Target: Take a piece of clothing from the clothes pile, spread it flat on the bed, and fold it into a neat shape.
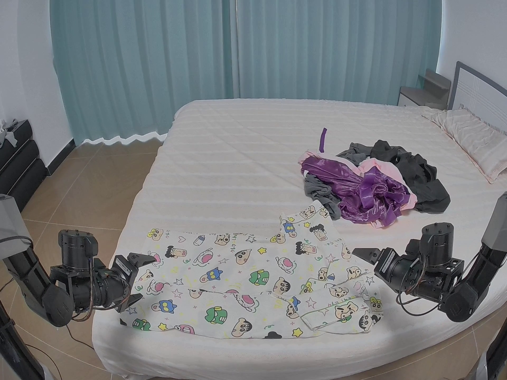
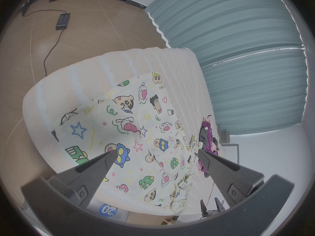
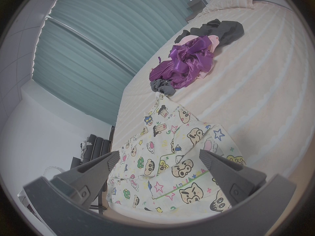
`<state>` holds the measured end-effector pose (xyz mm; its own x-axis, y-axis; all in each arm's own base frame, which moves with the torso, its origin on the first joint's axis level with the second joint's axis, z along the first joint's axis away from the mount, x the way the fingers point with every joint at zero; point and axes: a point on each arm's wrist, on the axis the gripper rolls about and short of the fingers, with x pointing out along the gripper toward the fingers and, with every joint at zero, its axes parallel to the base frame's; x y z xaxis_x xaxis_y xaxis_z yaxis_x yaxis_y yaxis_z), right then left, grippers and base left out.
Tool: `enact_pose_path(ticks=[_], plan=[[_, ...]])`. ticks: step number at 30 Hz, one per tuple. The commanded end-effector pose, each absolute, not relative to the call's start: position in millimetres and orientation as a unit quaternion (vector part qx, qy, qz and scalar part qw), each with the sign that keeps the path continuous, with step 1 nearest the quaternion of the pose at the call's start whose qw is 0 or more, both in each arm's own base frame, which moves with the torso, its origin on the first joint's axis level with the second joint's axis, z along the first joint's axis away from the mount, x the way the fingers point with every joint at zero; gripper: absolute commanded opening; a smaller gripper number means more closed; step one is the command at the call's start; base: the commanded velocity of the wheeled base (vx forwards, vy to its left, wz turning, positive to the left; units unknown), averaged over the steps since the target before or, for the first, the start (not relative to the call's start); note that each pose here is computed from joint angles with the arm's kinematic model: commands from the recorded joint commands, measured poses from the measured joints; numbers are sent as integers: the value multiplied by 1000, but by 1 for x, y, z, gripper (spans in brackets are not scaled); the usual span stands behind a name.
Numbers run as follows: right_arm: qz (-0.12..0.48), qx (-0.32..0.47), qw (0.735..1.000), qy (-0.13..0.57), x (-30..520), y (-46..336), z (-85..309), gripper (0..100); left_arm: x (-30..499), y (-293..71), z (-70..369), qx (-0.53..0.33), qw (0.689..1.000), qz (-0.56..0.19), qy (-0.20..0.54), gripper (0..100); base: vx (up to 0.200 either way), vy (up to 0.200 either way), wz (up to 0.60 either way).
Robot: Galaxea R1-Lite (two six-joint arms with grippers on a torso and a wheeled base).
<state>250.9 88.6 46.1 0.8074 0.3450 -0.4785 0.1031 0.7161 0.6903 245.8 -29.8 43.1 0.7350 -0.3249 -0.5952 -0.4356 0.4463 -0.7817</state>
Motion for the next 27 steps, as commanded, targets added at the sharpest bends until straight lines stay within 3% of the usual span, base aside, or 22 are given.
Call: enact_pose_path(ticks=[1, 5, 10, 16, 21, 27], plan=[[69, 370, 875, 305, 251, 89, 45, 100, 246, -29, 42, -525, 769, 37, 363, 100, 0, 200, 0], [69, 370, 875, 305, 251, 89, 45, 100, 246, -28, 42, -516, 775, 35, 363, 100, 0, 50, 0], [68, 368, 875, 308, 249, 89, 44, 100, 236, -15, 41, -452, 815, 25, 362, 100, 0, 0, 0], [75, 363, 875, 312, 245, 92, 44, 100, 238, -7, 29, -317, 868, -14, 382, 100, 0, 0, 0], [77, 360, 875, 315, 242, 92, 44, 100, 245, 1, -1, -206, 881, -41, 423, 100, 0, 0, 0], [78, 360, 874, 316, 242, 93, 44, 100, 249, 3, -24, -160, 875, -59, 453, 100, 0, 0, 0]])
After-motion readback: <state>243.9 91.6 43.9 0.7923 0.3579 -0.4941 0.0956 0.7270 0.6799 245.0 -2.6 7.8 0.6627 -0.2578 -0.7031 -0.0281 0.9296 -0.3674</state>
